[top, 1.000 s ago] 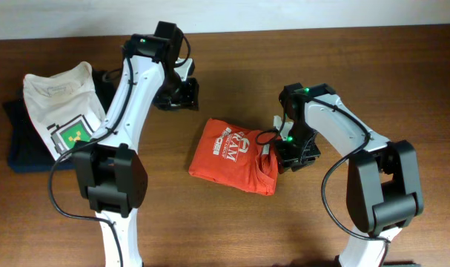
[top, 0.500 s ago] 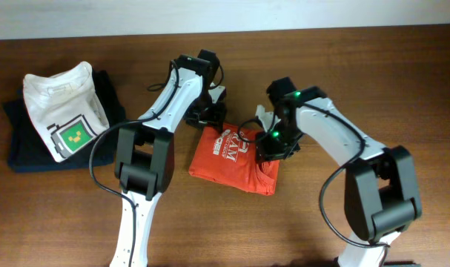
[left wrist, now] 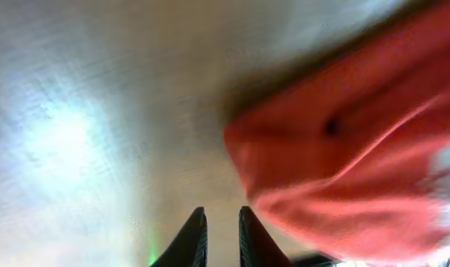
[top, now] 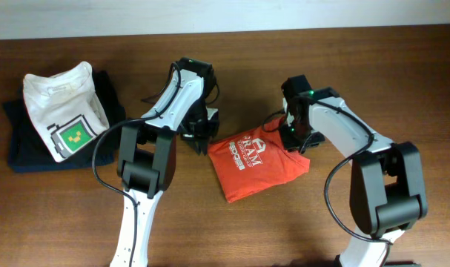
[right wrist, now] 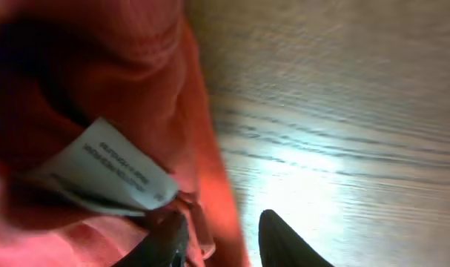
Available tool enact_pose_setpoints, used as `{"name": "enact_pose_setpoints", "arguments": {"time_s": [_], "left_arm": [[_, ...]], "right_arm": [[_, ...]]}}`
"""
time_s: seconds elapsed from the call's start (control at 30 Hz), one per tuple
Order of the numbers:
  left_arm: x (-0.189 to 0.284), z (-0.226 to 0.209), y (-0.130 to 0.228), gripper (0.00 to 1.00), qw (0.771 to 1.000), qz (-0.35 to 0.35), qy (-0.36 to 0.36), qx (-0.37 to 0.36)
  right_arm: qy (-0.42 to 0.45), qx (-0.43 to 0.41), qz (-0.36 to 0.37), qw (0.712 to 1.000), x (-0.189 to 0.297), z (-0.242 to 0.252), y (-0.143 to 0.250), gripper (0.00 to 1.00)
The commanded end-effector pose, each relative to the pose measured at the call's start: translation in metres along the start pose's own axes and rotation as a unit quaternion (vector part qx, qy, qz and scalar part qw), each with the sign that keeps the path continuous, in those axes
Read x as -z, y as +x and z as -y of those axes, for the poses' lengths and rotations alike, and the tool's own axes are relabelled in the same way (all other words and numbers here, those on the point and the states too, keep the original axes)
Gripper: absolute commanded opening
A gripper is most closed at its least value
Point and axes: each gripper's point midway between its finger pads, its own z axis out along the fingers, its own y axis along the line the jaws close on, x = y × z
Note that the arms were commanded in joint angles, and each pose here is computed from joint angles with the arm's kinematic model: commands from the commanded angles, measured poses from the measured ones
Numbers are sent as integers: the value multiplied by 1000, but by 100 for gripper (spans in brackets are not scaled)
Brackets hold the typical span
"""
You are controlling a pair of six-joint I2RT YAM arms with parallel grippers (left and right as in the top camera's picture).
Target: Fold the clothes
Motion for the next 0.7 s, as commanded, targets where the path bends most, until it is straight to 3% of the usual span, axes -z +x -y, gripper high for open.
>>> {"name": "enact_pose_setpoints", "arguments": {"time_s": [0.0, 0.03, 0.07, 0.1, 0.17, 0.37, 0.6, 0.67], "left_arm": [[63, 3, -38, 26, 990, 139, 14, -7], [85, 11, -55, 49, 980, 191, 25, -51], [99, 33, -67, 64, 960, 231, 59, -149], [103, 45, -70, 72, 944, 246, 81, -203], [97, 60, -75, 77, 924, 251, 115, -262], [50, 112, -67, 80, 877, 197, 271, -345], [-35, 143, -61, 80, 884, 101, 293, -349], [-49, 153, -48, 65, 882, 74, 288, -365]], "right_arm": [[25, -53, 78, 995, 59, 34, -23, 37], [18, -74, 96, 992, 77, 44, -23, 40], [5, -85, 110, 990, 91, 48, -21, 45], [0, -91, 113, 989, 98, 52, -16, 45], [1, -96, 105, 990, 106, 58, -4, 45], [3, -95, 79, 992, 104, 58, 9, 45], [3, -94, 66, 993, 103, 58, 15, 45], [3, -94, 66, 993, 103, 58, 15, 45]]}}
